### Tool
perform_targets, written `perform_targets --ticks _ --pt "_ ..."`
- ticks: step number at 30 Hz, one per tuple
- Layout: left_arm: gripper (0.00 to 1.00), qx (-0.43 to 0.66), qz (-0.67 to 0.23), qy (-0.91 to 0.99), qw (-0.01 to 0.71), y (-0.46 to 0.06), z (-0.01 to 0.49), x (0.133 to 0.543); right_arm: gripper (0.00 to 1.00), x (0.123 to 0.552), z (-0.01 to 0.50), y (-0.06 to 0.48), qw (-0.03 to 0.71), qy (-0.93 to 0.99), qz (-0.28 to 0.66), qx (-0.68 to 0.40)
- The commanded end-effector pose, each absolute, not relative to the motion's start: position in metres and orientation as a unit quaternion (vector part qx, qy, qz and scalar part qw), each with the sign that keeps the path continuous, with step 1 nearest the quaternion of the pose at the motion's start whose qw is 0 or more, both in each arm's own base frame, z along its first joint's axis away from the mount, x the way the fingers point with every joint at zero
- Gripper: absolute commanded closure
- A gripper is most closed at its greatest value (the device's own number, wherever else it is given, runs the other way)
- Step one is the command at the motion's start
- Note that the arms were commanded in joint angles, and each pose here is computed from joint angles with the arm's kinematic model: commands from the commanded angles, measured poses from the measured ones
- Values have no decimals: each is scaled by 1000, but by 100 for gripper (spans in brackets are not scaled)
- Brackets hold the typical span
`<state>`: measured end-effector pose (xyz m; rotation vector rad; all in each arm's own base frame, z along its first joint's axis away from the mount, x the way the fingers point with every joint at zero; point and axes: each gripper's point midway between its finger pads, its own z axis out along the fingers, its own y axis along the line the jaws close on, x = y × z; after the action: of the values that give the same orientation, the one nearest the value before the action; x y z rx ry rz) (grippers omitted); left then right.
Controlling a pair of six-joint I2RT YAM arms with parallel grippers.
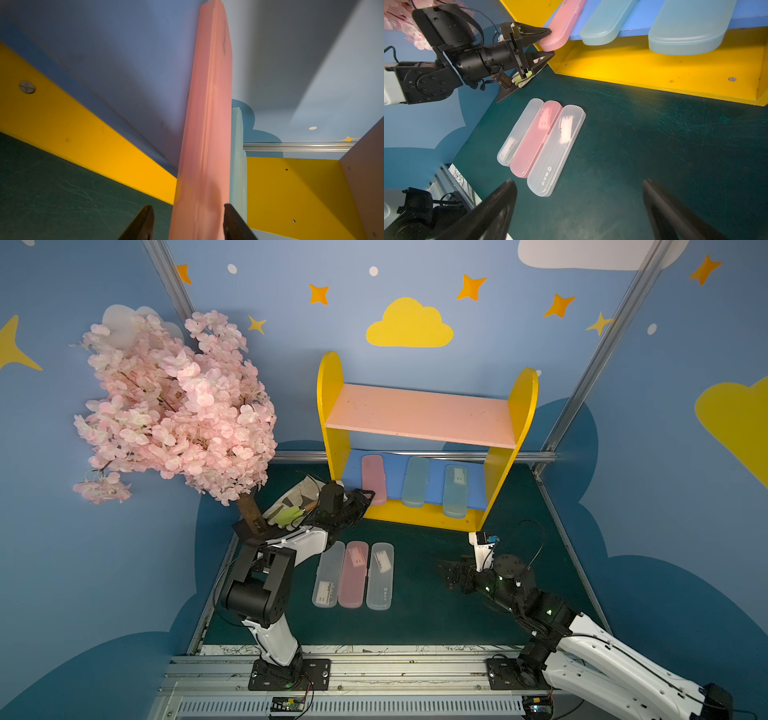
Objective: Remove the pencil cases from the shelf
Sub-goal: Pick up the pencil case from the shelf.
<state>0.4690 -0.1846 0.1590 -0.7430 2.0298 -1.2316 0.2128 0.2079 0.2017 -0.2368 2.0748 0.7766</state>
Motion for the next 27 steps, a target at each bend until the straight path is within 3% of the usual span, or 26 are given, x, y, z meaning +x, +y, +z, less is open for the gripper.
perform_targets --ticks 1,11,20,27 --pt "50 -274 -480 766 329 -187 167 475 1 216 213 206 457 828 312 -92" --pt "76 -266 -493 759 331 -190 175 476 1 215 216 204 459 826 314 -91" --pt "92 -226 -529 743 341 -198 210 464 2 215 221 204 456 826 323 -78" --pt "95 -180 -564 726 350 -204 255 422 2 214 236 213 451 813 364 -64"
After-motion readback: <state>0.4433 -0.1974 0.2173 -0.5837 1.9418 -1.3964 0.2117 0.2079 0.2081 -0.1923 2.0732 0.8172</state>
